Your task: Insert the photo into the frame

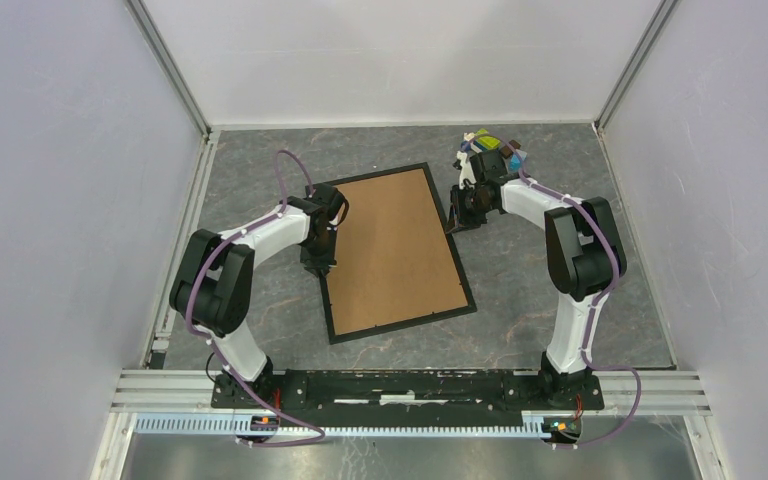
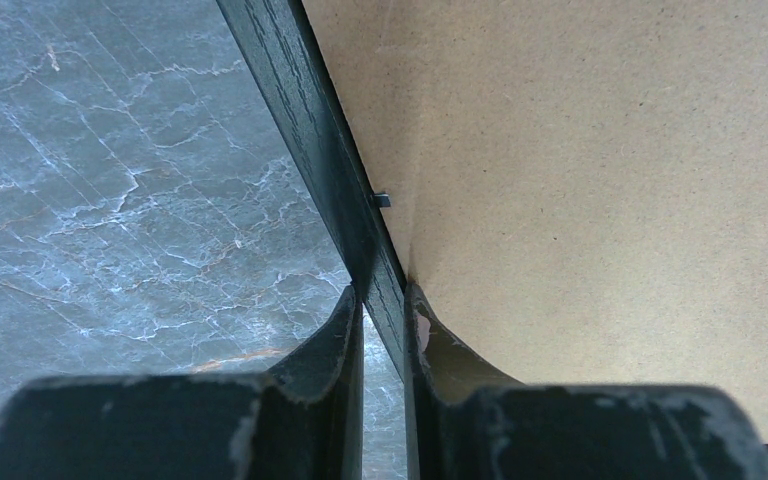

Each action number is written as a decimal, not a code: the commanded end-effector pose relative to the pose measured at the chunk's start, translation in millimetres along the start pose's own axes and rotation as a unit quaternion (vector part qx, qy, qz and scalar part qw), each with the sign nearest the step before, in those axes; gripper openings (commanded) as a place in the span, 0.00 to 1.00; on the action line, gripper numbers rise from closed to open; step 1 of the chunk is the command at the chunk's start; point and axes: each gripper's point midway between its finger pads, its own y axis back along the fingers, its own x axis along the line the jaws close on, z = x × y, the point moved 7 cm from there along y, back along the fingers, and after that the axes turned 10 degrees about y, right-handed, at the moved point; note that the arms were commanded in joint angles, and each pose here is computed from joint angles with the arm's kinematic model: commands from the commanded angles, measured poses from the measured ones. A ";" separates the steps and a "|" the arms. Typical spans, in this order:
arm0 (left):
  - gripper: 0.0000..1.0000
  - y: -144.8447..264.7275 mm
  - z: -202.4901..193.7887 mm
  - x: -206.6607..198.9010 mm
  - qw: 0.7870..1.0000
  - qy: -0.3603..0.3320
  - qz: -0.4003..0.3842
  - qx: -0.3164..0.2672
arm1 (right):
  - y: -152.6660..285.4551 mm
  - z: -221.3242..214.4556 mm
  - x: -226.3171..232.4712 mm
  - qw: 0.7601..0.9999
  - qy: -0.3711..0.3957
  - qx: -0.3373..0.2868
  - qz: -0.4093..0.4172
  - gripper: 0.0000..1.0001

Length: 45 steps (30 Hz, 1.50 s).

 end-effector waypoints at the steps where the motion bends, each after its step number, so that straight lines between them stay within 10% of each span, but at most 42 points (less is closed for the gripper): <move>1: 0.02 -18.2 -5.0 -2.2 0.999 -0.038 0.005 0.014 | -11.1 -19.8 -3.3 0.999 -0.010 0.039 -0.007 0.27; 17: 0.02 -16.3 -2.8 -8.5 0.999 -0.044 -0.008 0.014 | -64.6 -75.5 21.3 0.978 0.029 0.146 -0.144 0.37; 26: 0.02 -16.5 -4.2 -10.8 0.998 -0.067 -0.002 0.011 | 3.4 14.6 68.5 0.996 0.082 -0.012 0.034 0.66; 39: 0.02 -1.6 0.1 -39.6 0.994 -0.101 -0.025 0.020 | 32.3 -92.3 80.4 0.990 0.033 -0.013 0.135 0.69; 45: 0.02 -10.8 -3.2 -41.1 0.994 -0.099 -0.022 0.031 | 59.2 -81.8 39.3 0.998 0.009 -0.048 0.036 0.67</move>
